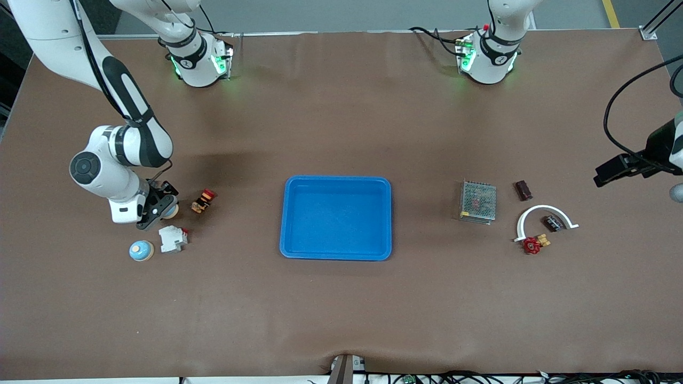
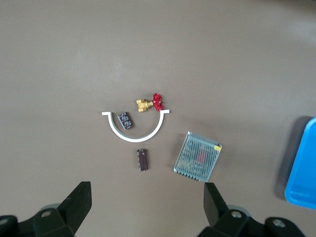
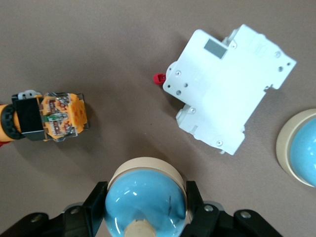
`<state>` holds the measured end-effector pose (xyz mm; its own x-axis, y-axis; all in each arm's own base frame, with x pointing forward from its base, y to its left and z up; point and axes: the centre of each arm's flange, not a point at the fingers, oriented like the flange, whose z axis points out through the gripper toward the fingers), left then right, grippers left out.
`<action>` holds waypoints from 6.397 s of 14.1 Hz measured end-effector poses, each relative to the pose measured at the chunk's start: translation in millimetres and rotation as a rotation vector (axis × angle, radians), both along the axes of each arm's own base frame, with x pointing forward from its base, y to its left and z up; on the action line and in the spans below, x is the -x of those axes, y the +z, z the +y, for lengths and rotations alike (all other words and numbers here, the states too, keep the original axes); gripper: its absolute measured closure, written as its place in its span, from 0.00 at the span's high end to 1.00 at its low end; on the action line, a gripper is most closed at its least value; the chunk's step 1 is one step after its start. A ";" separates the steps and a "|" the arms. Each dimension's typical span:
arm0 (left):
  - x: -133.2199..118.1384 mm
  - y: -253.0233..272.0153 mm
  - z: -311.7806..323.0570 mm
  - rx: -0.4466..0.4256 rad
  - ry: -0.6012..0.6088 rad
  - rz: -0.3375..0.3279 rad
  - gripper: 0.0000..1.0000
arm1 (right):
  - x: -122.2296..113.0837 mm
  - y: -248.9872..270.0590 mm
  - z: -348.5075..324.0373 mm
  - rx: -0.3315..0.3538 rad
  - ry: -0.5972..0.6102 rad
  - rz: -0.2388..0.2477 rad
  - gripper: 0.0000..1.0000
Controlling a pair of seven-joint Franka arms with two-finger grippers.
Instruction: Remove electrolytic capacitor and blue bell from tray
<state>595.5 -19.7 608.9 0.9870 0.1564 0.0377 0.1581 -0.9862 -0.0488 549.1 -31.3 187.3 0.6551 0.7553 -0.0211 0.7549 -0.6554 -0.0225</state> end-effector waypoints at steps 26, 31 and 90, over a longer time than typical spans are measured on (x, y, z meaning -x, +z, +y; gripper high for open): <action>52.7 26.4 -16.2 0.003 -0.039 0.031 1.00 | -30.9 42.7 -5.3 0.000 -0.135 0.039 1.00; 54.6 26.7 -15.8 0.003 -0.038 0.040 1.00 | -66.1 133.3 44.6 0.030 -0.366 0.119 1.00; 66.6 30.4 -18.4 0.001 -0.041 0.085 1.00 | -31.8 422.2 5.4 -0.049 -0.897 -0.172 1.00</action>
